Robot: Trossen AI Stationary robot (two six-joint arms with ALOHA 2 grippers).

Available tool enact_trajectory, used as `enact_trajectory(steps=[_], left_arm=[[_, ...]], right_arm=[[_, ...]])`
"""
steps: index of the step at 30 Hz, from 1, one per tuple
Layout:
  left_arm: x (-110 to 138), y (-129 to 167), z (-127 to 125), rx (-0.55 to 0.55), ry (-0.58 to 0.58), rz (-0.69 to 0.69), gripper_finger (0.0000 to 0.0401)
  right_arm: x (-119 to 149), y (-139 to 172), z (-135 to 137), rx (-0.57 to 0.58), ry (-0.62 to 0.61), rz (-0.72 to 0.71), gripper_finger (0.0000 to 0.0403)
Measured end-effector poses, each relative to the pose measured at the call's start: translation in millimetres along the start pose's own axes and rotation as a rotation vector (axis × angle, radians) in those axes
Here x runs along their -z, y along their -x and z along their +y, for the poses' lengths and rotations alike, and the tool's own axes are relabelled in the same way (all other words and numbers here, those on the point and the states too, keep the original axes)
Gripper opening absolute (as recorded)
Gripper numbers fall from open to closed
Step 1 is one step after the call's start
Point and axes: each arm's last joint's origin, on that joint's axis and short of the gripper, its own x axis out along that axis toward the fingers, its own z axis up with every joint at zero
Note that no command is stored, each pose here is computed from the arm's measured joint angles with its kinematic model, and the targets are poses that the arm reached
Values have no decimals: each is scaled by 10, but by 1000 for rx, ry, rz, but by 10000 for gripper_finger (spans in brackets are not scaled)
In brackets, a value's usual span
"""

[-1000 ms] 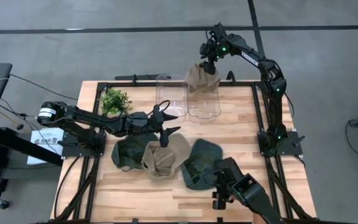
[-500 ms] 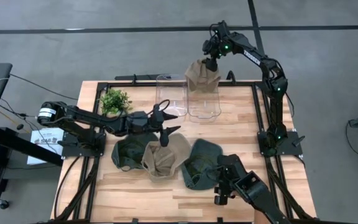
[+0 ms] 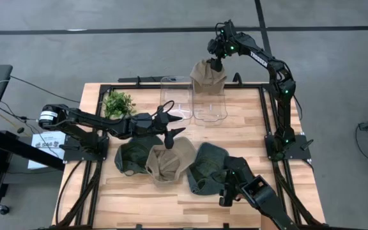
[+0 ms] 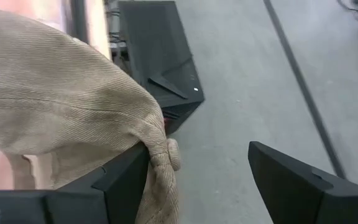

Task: Pick & Place hat
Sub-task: Put the right brown cap into the right transparent bin

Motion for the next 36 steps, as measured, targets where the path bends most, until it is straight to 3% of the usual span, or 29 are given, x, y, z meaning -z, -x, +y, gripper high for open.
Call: enact_trajectory(steps=[16, 23, 36], left_arm=[[12, -13, 53, -19, 0, 14, 232], [12, -13, 54, -19, 0, 14, 232], [12, -13, 54, -19, 0, 14, 232]], right_arm=[[-45, 4, -67, 92, 44, -18, 277], [-56, -7, -59, 146, 89, 43, 277], [-74, -38, 42, 104, 88, 90, 277]])
